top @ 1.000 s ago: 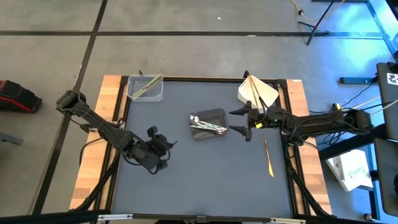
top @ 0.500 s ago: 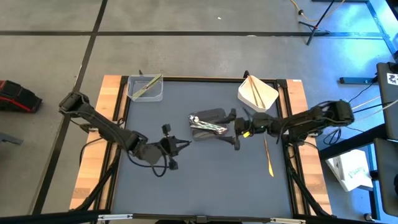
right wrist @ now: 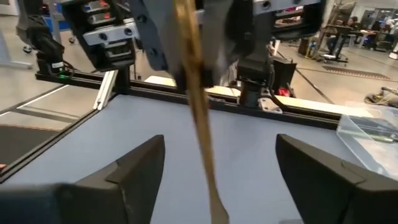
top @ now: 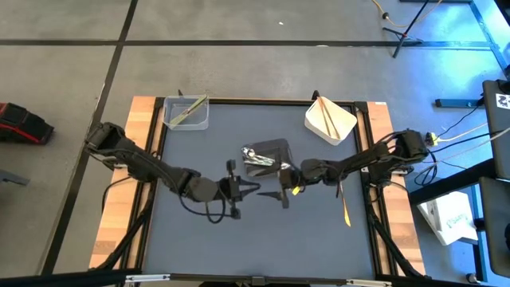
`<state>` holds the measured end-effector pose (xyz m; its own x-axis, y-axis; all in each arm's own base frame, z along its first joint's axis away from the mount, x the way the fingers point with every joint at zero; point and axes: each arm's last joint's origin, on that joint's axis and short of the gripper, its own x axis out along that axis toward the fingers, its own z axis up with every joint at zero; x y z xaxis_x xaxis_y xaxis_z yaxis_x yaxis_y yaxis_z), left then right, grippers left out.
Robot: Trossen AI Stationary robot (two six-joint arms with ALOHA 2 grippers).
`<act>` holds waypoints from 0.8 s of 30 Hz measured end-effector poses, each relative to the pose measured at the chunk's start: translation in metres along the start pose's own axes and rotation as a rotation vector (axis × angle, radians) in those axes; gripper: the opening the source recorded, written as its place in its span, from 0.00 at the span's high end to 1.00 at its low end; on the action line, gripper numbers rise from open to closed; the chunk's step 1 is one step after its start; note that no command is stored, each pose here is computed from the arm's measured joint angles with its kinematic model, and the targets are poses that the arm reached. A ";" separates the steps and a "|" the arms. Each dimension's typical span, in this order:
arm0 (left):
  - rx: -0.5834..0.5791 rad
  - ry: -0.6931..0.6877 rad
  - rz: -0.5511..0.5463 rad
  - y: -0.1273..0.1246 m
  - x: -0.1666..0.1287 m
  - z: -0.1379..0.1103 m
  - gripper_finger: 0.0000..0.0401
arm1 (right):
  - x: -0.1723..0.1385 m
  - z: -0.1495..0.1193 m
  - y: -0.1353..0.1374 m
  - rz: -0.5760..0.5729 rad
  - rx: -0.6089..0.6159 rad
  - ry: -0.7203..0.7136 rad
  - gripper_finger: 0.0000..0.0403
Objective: Sort silverware by color (type)
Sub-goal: Put the left gold table knife into the white bin
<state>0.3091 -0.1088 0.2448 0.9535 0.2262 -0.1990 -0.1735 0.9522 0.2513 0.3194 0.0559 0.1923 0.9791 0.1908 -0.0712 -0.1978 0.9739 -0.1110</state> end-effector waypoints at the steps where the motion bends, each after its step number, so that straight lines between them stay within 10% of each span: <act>1: -0.002 0.000 0.004 0.001 0.001 0.000 0.92 | 0.001 0.001 0.001 0.009 -0.002 -0.003 0.31; 17: 0.000 -0.006 0.012 0.003 0.002 0.001 0.89 | 0.007 0.008 0.002 -0.019 -0.080 -0.021 0.95; 24: 0.074 -0.004 0.005 0.004 -0.003 0.003 0.76 | 0.003 0.008 0.000 -0.068 -0.106 0.055 0.95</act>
<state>0.3066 -0.1068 0.2494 0.9536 0.2304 -0.1937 -0.1602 0.9333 0.3214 0.3225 0.0578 0.2003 0.9868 0.1148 -0.1143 -0.1379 0.9654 -0.2212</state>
